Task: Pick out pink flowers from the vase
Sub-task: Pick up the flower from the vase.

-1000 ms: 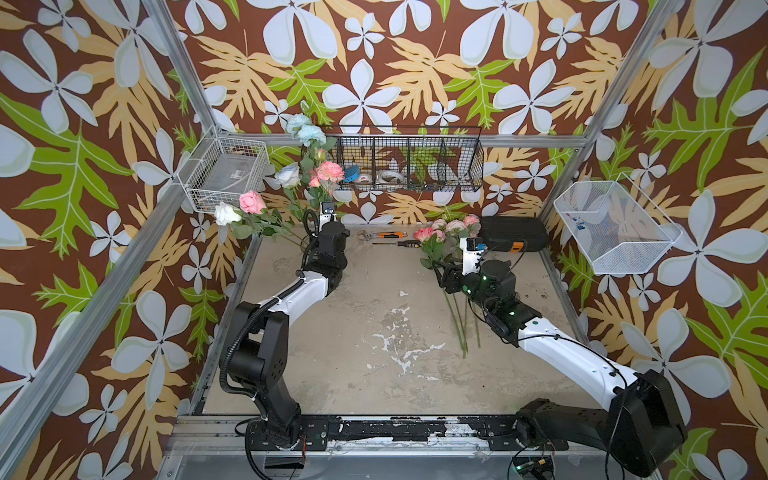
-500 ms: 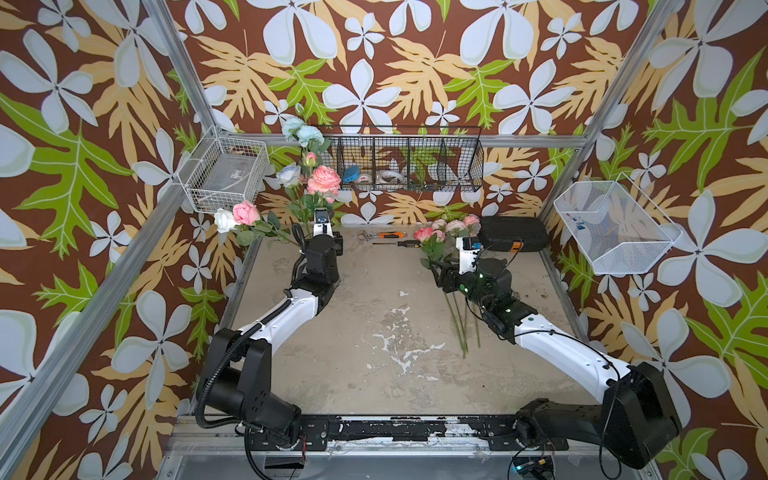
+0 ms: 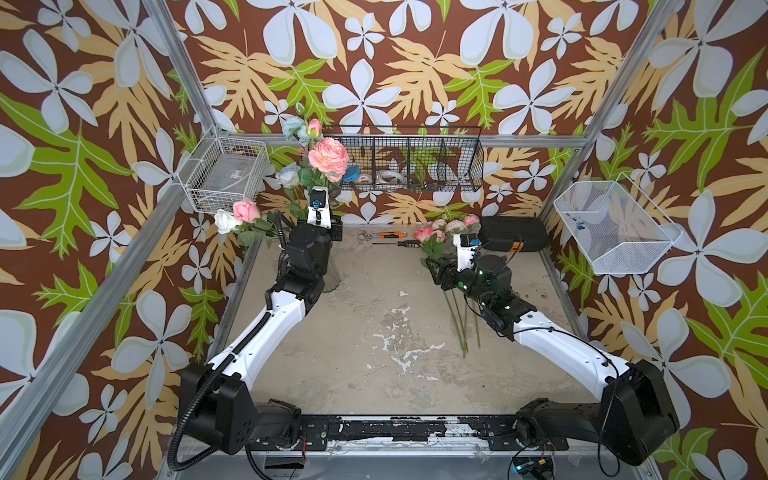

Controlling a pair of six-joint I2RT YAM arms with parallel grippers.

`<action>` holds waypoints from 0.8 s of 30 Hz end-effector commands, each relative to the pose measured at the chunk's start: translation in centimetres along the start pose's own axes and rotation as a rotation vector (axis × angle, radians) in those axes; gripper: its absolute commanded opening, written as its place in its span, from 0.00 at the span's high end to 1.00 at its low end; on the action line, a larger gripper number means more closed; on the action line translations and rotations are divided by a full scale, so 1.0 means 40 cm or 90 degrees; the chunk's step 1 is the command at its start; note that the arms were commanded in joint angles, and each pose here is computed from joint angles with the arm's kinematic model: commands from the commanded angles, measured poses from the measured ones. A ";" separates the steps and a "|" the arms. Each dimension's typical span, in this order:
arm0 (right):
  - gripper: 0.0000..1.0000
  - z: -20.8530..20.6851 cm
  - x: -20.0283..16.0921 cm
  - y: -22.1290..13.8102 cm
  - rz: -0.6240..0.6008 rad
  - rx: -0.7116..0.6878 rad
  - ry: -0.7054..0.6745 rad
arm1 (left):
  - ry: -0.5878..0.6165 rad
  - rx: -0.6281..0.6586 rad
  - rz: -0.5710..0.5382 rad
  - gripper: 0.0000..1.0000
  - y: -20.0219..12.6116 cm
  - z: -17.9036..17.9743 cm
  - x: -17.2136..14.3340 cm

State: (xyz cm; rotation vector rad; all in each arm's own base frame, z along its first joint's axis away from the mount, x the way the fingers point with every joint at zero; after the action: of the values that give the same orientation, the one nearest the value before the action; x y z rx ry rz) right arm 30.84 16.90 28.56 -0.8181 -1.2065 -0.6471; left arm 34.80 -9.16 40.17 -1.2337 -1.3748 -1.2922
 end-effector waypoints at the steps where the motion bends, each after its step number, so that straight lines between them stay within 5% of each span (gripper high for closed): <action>1: 0.38 0.012 0.023 0.002 -0.026 0.031 -0.006 | -0.002 -0.063 0.000 1.00 -0.017 -0.019 0.037; 13: 0.38 0.053 0.074 -0.018 -0.063 0.138 -0.022 | -0.046 -0.339 -0.033 1.00 -0.132 -0.084 0.194; 24: 0.31 0.125 0.115 -0.140 -0.188 0.302 -0.086 | -0.275 -0.759 -0.047 1.00 -0.270 -0.152 0.099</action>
State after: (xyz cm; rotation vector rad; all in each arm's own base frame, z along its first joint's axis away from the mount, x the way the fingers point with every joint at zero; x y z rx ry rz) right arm 26.22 17.63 33.32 -0.4188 -1.4364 -0.5304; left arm 26.12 -14.06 41.47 -2.1635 -0.9500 -1.8509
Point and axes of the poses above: each gripper's point midway between its finger pads, its own y axis out along the fingers, its own z axis along the line the jaws close on, x = y × z, the point moved 9 cm from there along -y, back along the fingers, and after that the axes turned 11 degrees about -y, right-handed, at the moved point
